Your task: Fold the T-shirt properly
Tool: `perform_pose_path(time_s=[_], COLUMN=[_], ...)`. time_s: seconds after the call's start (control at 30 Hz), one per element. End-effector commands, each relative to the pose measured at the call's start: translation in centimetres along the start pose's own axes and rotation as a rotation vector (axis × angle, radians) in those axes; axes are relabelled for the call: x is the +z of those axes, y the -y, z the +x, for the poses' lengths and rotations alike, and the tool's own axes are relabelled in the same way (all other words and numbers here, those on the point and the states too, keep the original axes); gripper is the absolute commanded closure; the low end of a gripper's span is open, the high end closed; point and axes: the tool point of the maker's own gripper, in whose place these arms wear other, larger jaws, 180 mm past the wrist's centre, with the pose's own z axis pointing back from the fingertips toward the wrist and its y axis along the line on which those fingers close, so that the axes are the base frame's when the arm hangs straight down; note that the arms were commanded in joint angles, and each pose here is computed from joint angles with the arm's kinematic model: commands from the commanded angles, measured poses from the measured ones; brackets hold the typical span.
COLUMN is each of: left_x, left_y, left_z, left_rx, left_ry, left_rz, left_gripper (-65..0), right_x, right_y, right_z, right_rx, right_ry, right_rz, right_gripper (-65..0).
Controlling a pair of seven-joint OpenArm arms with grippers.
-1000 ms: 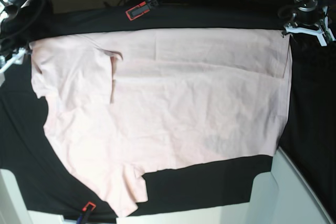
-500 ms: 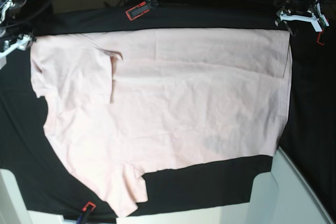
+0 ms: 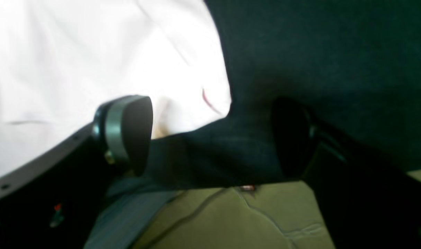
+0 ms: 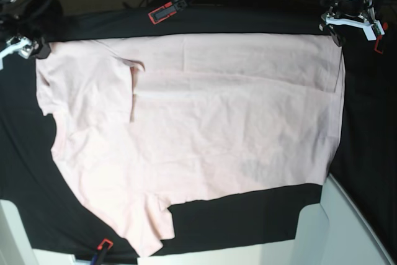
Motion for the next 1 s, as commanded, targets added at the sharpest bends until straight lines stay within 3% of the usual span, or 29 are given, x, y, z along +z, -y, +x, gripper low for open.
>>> perform_pose_path(time_s=[0.0,0.17,0.3,0.4,0.63,0.73,0.83,0.97], left_x=[0.2,0.3,0.4,-0.7,-6.6,-9.3,-11.6,-14.2], left_y=[-0.5,0.4,1.6,3.3,6.7,9.3,13.8,18.2], left_z=[1.3,3.4,8.6,12.3,16.0,17.0,17.1,16.9], left_rx=[-0.012,-0.023,-0.087,-0.101,-0.211,-0.279,-0.361,-0.381], left_ry=[0.042,0.094,0.203,0.265,0.178,0.168,0.141,0.085], left_rz=[0.006,-0.017,-0.067,-0.103,-0.024,-0.017,-0.079,-0.152], left_gripper=[-38.6,-38.1,-38.1,-38.1,-38.0,-38.0,-38.0,-38.0], right_x=[0.5,2.2,5.4,4.4,-1.5,-3.9,-5.6,-8.1], right_y=[0.8,1.0,-0.8,-4.6,-16.2,-19.1,-21.4,-22.9], right_z=[-0.4,2.3,9.2,13.5,18.7,19.4,20.5,21.5], right_rx=[0.004,0.068,0.281,0.459,0.767,0.764,0.764,0.737], right_ry=[-0.035,0.042,0.158,0.156,0.119,0.108,0.134,0.156], right_rz=[-0.030,-0.072,-0.134,-0.091,0.110,0.142,0.175,0.214], right_gripper=[-50.9,-50.6,-50.6,-50.6,-50.6,-50.6,-50.6,-50.6])
